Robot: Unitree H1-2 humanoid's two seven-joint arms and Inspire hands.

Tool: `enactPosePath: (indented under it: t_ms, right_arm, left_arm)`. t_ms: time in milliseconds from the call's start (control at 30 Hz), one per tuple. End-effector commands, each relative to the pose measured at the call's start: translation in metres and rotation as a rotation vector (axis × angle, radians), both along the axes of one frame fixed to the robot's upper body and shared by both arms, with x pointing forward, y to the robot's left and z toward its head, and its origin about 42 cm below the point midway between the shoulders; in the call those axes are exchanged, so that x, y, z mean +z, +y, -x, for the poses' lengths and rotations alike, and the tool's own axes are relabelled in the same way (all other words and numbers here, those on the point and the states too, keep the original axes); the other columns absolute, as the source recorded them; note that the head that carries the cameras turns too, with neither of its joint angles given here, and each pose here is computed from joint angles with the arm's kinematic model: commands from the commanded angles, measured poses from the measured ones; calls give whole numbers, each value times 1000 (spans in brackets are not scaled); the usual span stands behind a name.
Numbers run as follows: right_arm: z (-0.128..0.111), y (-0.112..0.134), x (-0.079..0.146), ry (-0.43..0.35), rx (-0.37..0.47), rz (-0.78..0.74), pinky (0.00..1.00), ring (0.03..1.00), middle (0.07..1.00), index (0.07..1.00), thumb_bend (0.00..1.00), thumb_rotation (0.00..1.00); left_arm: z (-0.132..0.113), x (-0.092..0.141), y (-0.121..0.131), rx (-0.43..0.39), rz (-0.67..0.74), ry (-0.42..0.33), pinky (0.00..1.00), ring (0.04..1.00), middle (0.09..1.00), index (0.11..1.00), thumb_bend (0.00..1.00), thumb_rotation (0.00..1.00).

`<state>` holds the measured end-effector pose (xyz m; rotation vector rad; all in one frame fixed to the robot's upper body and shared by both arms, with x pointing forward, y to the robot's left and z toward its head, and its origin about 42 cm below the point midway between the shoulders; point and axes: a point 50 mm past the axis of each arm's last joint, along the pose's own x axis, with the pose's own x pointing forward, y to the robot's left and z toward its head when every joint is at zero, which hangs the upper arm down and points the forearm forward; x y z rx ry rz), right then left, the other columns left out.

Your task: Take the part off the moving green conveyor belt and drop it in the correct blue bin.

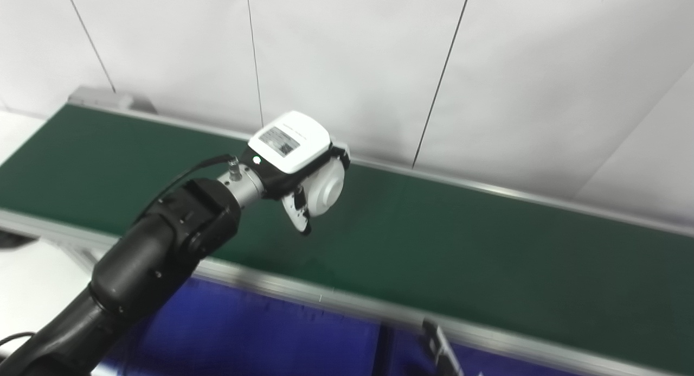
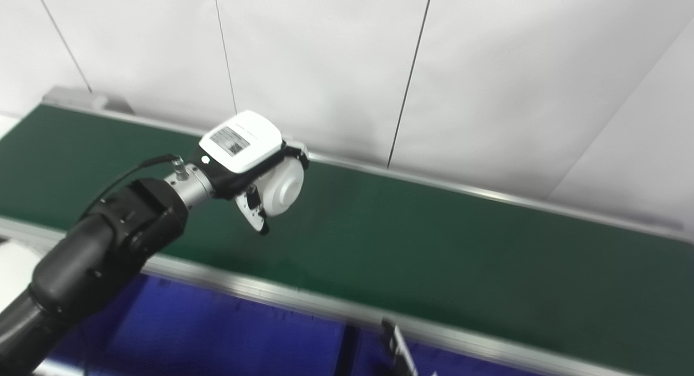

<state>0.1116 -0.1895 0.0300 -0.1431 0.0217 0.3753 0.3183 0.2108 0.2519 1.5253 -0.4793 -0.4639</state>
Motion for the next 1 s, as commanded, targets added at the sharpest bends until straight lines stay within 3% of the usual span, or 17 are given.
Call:
enactPosePath:
  t_ms: [0,133,333,500,700,867,967]
  right_arm:
    - [-3,-2,16,-84,10,-39,914,935,977,1000,906,1000]
    - [-6,-5,21,-99,11,-44,884,919,964,1000,911,998]
    - [-7,-8,30,-100,14,-57,864,905,955,990,918,964]
    - [-9,-8,31,-108,20,-59,854,896,953,989,911,962]
    - [-12,-5,34,-110,28,-61,856,895,954,989,917,967]
    - [-14,-3,36,-103,31,-70,862,899,956,980,918,961]
    - [-15,-3,36,-102,29,-71,863,900,957,980,917,957]
  left_arm:
    - [9,14,2,-12,37,-34,290,386,519,491,521,74]
    - [34,2,5,-8,60,18,309,405,525,492,520,74]
    - [75,-38,8,51,86,166,301,393,512,492,521,69]
    - [91,-69,10,107,98,252,290,373,498,492,521,63]
    - [106,-110,3,157,50,380,324,416,552,494,520,63]
    - [111,-137,-5,174,34,439,339,430,576,491,521,61]
    - [108,-145,-5,171,41,425,350,436,583,491,521,59]
